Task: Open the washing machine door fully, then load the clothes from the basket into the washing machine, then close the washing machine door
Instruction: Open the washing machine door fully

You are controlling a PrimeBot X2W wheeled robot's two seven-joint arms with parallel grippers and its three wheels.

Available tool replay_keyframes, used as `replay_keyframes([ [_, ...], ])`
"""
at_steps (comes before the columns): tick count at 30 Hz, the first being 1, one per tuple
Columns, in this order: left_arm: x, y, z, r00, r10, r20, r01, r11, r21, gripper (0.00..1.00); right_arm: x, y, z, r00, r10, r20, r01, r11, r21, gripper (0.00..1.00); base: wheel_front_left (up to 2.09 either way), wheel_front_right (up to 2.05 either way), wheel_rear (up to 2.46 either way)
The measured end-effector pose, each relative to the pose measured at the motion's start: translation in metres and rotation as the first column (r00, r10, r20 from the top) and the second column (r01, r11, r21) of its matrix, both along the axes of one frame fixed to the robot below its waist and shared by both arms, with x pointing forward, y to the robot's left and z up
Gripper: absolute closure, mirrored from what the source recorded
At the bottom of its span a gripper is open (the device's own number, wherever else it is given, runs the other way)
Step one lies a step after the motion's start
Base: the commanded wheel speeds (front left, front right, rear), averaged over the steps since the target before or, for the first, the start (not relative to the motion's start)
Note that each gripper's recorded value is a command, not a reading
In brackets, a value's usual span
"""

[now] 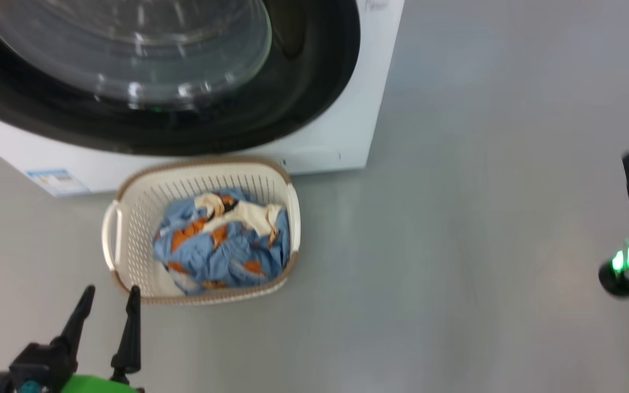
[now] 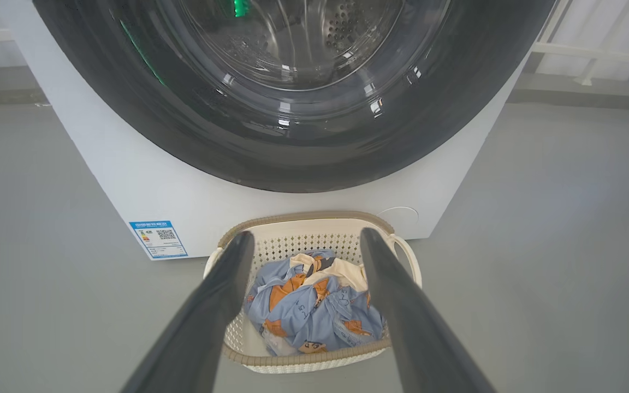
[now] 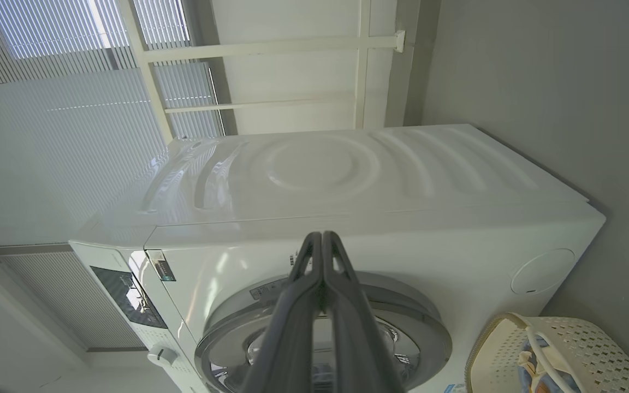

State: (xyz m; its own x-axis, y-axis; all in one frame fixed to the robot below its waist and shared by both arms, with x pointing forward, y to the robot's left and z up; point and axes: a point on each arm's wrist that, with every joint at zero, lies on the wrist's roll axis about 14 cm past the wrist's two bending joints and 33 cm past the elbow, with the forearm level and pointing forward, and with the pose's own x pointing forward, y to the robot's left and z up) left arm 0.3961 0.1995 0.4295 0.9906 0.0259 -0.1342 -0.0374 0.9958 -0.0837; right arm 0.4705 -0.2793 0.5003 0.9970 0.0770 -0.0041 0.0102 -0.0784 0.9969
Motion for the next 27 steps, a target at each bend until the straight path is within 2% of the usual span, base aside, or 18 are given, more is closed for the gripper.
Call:
replay_keyframes([
  [9, 0.016, 0.001, -0.037, 0.996, -0.008, -0.085, 0.010, 1.000, 0.020, 0.00, 0.072, 0.013, 0.010, 0.995, 0.073, 0.061, -0.070, 0.996, -0.059, 1.00, 0.00, 0.00, 0.00],
  [14, 0.013, 0.006, -0.060, 0.989, 0.004, -0.149, 0.000, 1.000, 0.025, 0.00, 0.108, 0.035, 0.021, 0.980, 0.158, 0.117, -0.148, 0.985, -0.088, 1.00, 0.00, 0.00, 0.00],
  [20, 0.011, 0.015, -0.067, 0.985, 0.033, -0.169, -0.028, 0.999, 0.032, 0.00, 0.144, 0.076, 0.037, 0.943, 0.282, 0.179, -0.261, 0.956, -0.135, 1.00, 0.00, 0.00, 0.00],
  [27, 0.003, 0.024, -0.068, 0.981, 0.076, -0.181, -0.072, 0.997, 0.027, 0.00, 0.168, 0.126, 0.050, 0.884, 0.405, 0.232, -0.377, 0.913, -0.156, 1.00, 0.00, 0.00, 0.00],
])
